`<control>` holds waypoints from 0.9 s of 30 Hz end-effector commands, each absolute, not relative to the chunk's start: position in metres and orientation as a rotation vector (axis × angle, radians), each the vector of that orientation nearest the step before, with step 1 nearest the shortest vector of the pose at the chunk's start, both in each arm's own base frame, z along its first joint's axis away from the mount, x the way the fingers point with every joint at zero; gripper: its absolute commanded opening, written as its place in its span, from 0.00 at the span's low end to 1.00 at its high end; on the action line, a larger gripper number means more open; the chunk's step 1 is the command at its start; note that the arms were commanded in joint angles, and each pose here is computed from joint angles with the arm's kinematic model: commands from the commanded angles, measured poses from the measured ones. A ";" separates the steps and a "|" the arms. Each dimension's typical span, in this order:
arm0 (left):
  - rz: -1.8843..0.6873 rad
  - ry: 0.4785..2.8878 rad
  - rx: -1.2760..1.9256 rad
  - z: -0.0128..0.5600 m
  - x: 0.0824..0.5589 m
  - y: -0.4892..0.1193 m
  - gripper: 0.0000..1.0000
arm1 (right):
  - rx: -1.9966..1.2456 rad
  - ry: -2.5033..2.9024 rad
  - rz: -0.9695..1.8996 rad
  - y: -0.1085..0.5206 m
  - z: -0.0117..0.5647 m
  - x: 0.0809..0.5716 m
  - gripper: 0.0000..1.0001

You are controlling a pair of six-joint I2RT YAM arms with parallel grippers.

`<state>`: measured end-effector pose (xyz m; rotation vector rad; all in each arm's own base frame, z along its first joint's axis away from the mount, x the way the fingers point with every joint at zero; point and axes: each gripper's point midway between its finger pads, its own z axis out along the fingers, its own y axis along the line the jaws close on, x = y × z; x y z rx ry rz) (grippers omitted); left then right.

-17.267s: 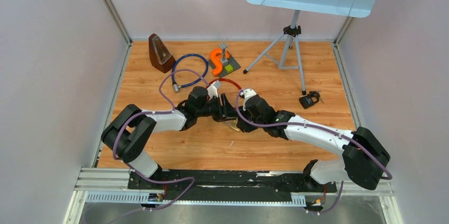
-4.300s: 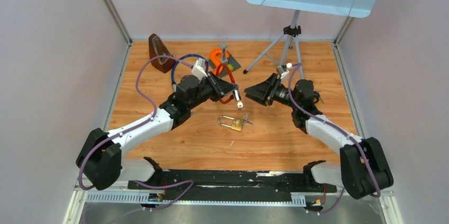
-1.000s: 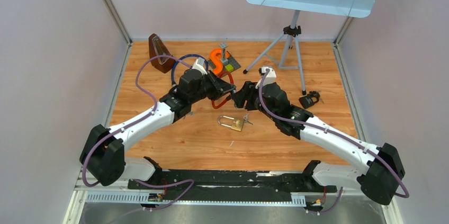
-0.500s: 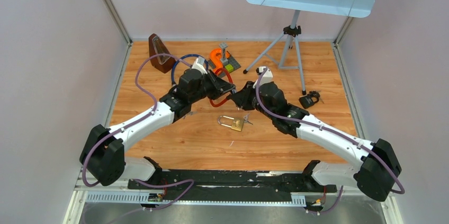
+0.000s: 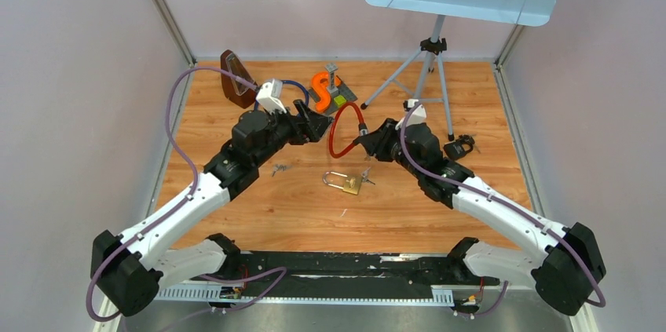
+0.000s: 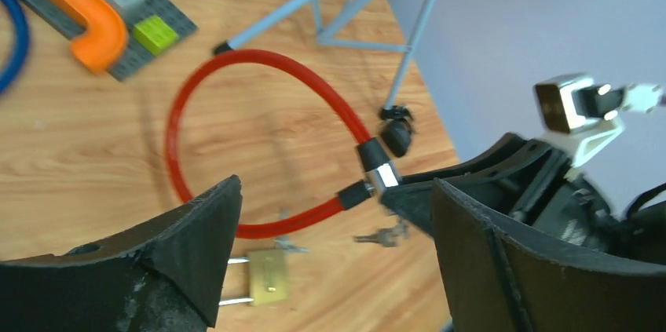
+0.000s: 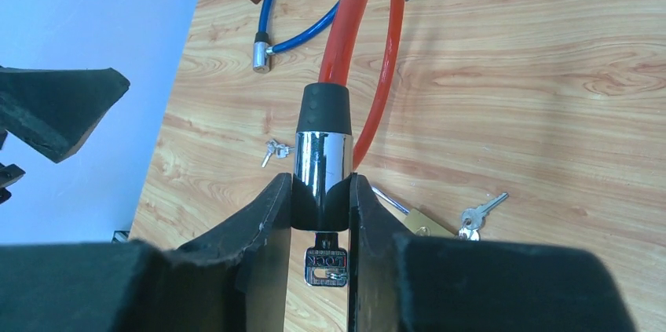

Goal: Unlock with the key

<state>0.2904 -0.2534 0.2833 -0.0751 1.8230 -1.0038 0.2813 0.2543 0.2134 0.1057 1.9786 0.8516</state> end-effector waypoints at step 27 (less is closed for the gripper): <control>-0.602 1.354 1.109 0.205 0.282 -0.350 0.36 | 0.140 1.771 1.102 0.254 0.289 0.274 0.00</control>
